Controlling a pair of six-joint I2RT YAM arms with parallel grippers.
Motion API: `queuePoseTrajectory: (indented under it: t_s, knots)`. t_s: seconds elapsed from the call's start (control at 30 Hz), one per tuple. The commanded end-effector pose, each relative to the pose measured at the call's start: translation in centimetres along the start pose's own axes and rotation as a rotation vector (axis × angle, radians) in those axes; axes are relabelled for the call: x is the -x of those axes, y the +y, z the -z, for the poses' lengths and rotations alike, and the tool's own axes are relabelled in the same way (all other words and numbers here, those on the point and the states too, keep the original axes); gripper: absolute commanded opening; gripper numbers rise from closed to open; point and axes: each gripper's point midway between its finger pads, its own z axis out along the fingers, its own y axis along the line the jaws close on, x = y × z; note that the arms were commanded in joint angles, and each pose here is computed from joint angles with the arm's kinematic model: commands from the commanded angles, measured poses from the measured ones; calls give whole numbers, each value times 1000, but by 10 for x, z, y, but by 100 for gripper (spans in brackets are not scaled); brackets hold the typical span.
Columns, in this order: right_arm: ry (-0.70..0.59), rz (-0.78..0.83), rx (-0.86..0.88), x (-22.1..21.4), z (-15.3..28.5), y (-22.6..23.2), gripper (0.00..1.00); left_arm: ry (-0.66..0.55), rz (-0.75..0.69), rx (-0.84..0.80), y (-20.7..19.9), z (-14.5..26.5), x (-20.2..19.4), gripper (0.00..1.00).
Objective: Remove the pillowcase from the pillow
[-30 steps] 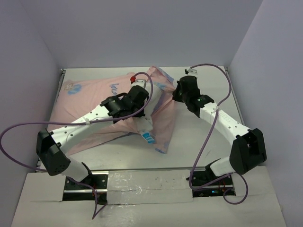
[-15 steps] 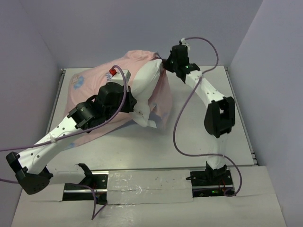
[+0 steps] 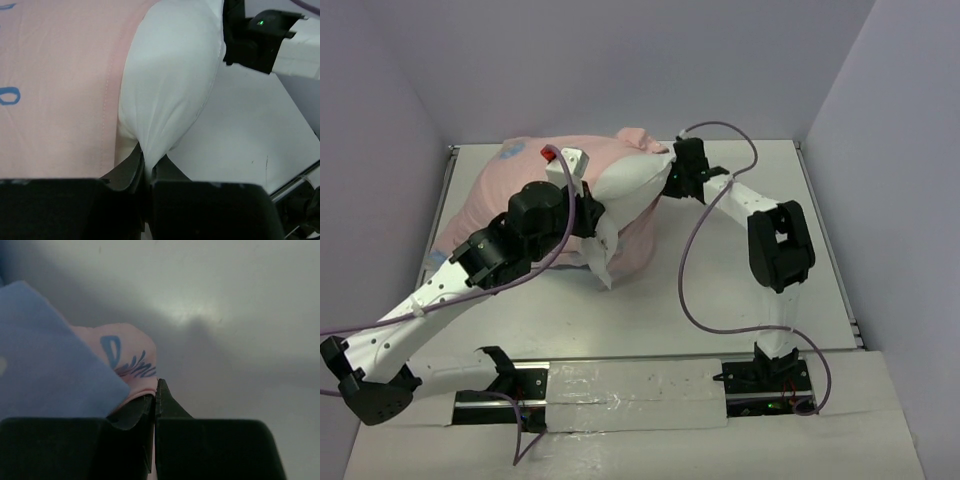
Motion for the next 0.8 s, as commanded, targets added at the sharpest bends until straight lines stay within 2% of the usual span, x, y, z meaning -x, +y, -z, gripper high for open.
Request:
queuePoseTrajectory:
  t_s: [0.0,0.03,0.07,0.1,0.27,0.47,0.53,0.57,0.6,0.63,0.7,0.73,0.77]
  knots:
    - [-177,107,102,12,7,22,0,-386,63,-260,-60,37,131,0]
    - [-169,90,164,-1,8,38,0,-427,65,-300,-70,47,153,0]
    - [-167,93,186,-2,7,42,0,-399,44,-310,-75,36,146,0]
    - [-141,81,203,-10,4,48,0,-431,41,-328,-83,39,164,0]
    - [-71,55,195,-36,-18,51,0,-535,59,-448,-107,69,212,0]
    - [-13,31,200,-59,-30,62,0,-591,85,-414,-103,78,237,0]
    - [-31,31,204,-55,-23,60,0,-602,71,-396,-100,78,239,0]
    - [-49,41,223,-49,-8,63,8,-599,71,-379,-98,74,236,0]
    - [-70,51,226,-42,2,63,21,-602,76,-339,-91,68,234,0]
    - [-82,73,218,-35,13,59,43,-562,64,-311,-88,50,217,0]
    - [-138,70,201,-11,54,60,56,-522,55,-288,-87,29,197,0]
    - [-145,56,169,-6,66,47,69,-469,44,-270,-85,8,173,0]
    - [-215,38,154,15,97,45,77,-445,41,-256,-83,-1,161,0]
